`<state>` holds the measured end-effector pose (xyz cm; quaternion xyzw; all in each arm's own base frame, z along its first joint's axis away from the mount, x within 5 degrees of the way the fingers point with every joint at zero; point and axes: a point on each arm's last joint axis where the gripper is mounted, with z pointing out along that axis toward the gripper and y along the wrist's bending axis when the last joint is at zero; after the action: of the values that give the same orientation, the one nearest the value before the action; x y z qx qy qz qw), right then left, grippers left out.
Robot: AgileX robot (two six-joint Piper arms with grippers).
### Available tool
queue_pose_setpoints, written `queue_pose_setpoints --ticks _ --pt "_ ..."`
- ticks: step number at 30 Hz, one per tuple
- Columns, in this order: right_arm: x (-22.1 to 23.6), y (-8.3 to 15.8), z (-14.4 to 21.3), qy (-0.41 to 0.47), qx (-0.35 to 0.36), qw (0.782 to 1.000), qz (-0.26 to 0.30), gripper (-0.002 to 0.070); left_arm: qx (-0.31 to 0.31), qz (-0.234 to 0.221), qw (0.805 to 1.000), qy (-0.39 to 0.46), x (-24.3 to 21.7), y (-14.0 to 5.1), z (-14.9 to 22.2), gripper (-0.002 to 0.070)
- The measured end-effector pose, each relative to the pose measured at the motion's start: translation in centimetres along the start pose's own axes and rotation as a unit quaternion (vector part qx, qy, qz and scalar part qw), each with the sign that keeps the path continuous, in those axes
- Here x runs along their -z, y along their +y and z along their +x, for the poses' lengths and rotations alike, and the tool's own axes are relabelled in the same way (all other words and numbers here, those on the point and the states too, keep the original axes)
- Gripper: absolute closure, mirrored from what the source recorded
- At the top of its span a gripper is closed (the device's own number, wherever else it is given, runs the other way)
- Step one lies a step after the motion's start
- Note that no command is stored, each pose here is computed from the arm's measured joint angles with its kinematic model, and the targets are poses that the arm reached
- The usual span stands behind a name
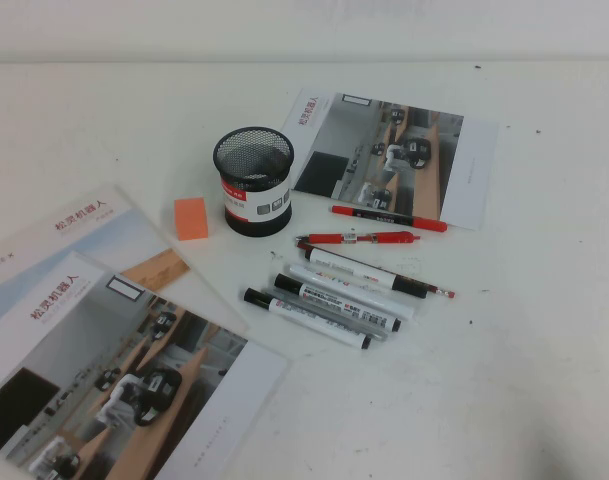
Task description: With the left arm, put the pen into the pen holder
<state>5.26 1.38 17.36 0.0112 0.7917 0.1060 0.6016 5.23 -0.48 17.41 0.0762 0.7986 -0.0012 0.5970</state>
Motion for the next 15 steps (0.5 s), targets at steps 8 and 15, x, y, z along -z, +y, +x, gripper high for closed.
queue_pose_setpoints --ticks 8,15 --pt "0.00 0.00 0.00 0.000 0.000 1.000 0.000 0.0696 -0.002 0.000 1.000 -0.001 0.00 0.00 -0.02 0.0673" --pt "0.00 0.00 0.00 0.000 0.000 1.000 0.000 0.0696 -0.002 -0.001 1.000 -0.002 0.00 0.01 -0.03 0.0673"
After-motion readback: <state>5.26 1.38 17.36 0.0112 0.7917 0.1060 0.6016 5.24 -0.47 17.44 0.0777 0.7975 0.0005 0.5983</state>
